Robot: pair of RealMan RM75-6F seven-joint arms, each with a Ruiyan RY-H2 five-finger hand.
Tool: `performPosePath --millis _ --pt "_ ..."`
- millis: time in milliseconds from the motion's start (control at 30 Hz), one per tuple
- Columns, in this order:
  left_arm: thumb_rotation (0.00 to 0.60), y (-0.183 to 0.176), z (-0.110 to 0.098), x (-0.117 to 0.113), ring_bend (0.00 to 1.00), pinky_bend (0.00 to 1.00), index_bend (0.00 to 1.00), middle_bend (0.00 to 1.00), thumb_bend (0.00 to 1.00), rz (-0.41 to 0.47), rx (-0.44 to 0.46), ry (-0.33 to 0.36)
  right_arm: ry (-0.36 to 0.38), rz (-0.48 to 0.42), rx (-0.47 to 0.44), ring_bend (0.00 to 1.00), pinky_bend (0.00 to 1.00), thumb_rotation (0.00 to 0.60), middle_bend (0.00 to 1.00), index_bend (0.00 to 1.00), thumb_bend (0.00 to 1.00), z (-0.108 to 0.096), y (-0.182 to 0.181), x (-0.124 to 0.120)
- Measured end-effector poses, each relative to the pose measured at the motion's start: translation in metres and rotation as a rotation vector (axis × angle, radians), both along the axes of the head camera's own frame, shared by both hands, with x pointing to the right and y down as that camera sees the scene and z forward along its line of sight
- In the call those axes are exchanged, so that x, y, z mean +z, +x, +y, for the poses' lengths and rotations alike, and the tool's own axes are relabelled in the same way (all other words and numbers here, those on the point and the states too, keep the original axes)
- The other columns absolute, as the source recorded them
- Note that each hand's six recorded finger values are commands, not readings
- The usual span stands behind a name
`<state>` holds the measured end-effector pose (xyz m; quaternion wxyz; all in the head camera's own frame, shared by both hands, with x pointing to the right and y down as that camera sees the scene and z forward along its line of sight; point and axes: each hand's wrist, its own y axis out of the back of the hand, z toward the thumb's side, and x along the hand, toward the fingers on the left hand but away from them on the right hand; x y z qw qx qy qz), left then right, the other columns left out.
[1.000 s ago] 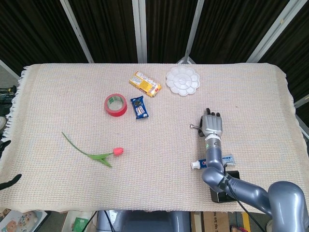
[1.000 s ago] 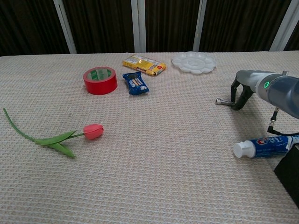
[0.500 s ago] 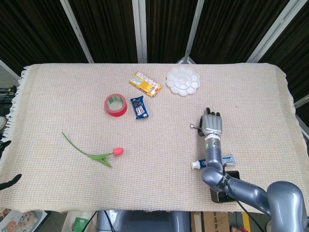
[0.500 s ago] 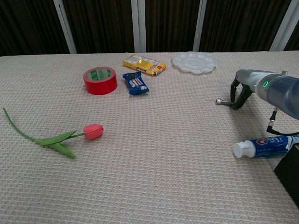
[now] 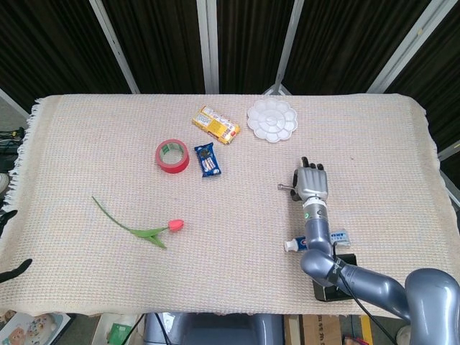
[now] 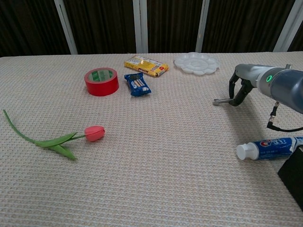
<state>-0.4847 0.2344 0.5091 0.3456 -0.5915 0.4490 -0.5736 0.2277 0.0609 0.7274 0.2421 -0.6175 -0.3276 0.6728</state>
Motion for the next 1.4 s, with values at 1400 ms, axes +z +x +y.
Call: performPosePath --millis 1400 --pt "0.600 -0.001 0.000 -0.001 0.00 0.00 0.16 0.00 0.24 0.004 -0.003 0.000 0.005 -0.004 -0.030 0.17 0.14 0.600 0.11 0.43 0.37 -0.015 -0.029 -0.011"
